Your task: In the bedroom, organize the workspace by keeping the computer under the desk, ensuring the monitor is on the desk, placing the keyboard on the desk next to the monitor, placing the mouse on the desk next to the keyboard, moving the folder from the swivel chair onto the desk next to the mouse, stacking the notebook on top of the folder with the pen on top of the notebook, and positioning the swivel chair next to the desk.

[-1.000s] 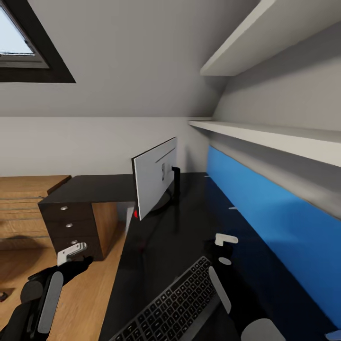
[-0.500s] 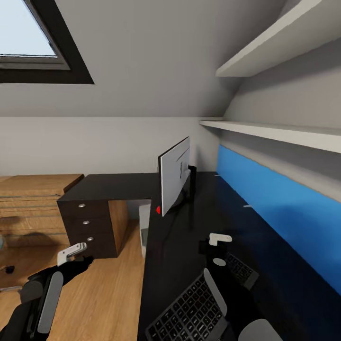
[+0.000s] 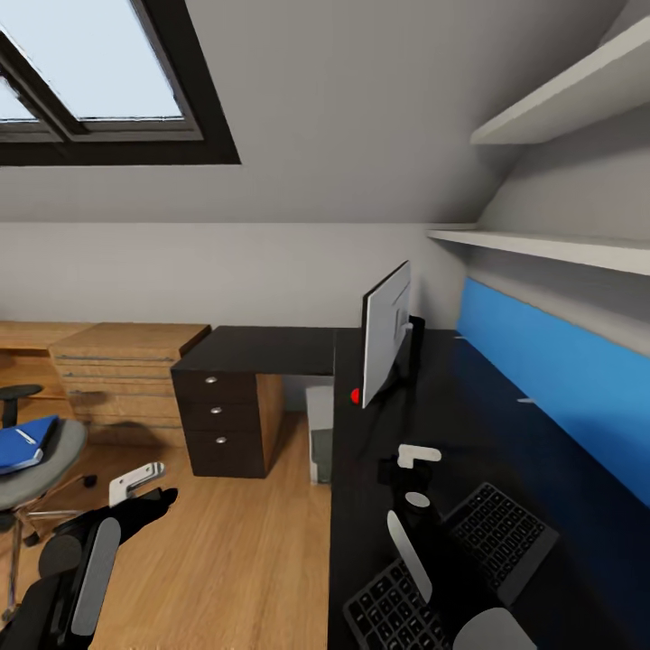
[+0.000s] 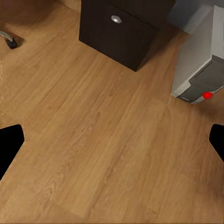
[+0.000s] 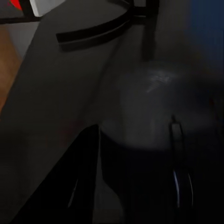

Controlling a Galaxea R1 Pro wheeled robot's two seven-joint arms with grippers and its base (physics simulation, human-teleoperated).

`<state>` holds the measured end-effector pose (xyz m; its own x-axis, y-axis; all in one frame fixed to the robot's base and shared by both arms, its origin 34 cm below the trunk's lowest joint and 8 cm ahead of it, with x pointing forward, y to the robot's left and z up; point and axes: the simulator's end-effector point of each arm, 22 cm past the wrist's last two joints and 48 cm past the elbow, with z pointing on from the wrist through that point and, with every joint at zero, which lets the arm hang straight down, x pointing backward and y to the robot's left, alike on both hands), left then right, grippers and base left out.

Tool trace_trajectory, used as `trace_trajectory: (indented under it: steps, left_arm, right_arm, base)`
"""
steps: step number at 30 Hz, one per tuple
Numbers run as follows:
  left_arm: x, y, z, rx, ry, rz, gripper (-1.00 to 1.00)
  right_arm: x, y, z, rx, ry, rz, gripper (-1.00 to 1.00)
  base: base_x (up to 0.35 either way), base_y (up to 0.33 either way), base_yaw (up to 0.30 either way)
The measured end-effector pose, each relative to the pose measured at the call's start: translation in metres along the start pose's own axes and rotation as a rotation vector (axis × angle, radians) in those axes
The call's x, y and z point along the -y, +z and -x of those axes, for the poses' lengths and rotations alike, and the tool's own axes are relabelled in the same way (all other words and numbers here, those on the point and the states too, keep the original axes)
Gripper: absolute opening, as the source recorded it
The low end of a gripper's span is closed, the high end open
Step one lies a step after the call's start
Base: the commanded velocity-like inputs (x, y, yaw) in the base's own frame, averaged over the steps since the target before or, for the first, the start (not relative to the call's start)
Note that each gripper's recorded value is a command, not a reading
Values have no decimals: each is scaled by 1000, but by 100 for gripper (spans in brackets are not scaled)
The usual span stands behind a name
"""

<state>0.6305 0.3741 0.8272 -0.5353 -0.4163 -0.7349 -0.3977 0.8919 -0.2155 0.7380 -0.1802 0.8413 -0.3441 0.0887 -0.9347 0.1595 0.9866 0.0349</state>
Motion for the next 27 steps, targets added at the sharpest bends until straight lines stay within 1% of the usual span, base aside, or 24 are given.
trace_trajectory:
  steps: [5, 27]
  left_arm:
    - [0, 0, 0, 0, 0, 0, 100]
    - [0, 0, 0, -2, 0, -2, 100]
  right_arm:
    - [0, 0, 0, 0, 0, 0, -100]
    - [0, 0, 1, 2, 2, -1, -100]
  base:
    - [-96, 285, 52]
    - [-91, 320, 1]
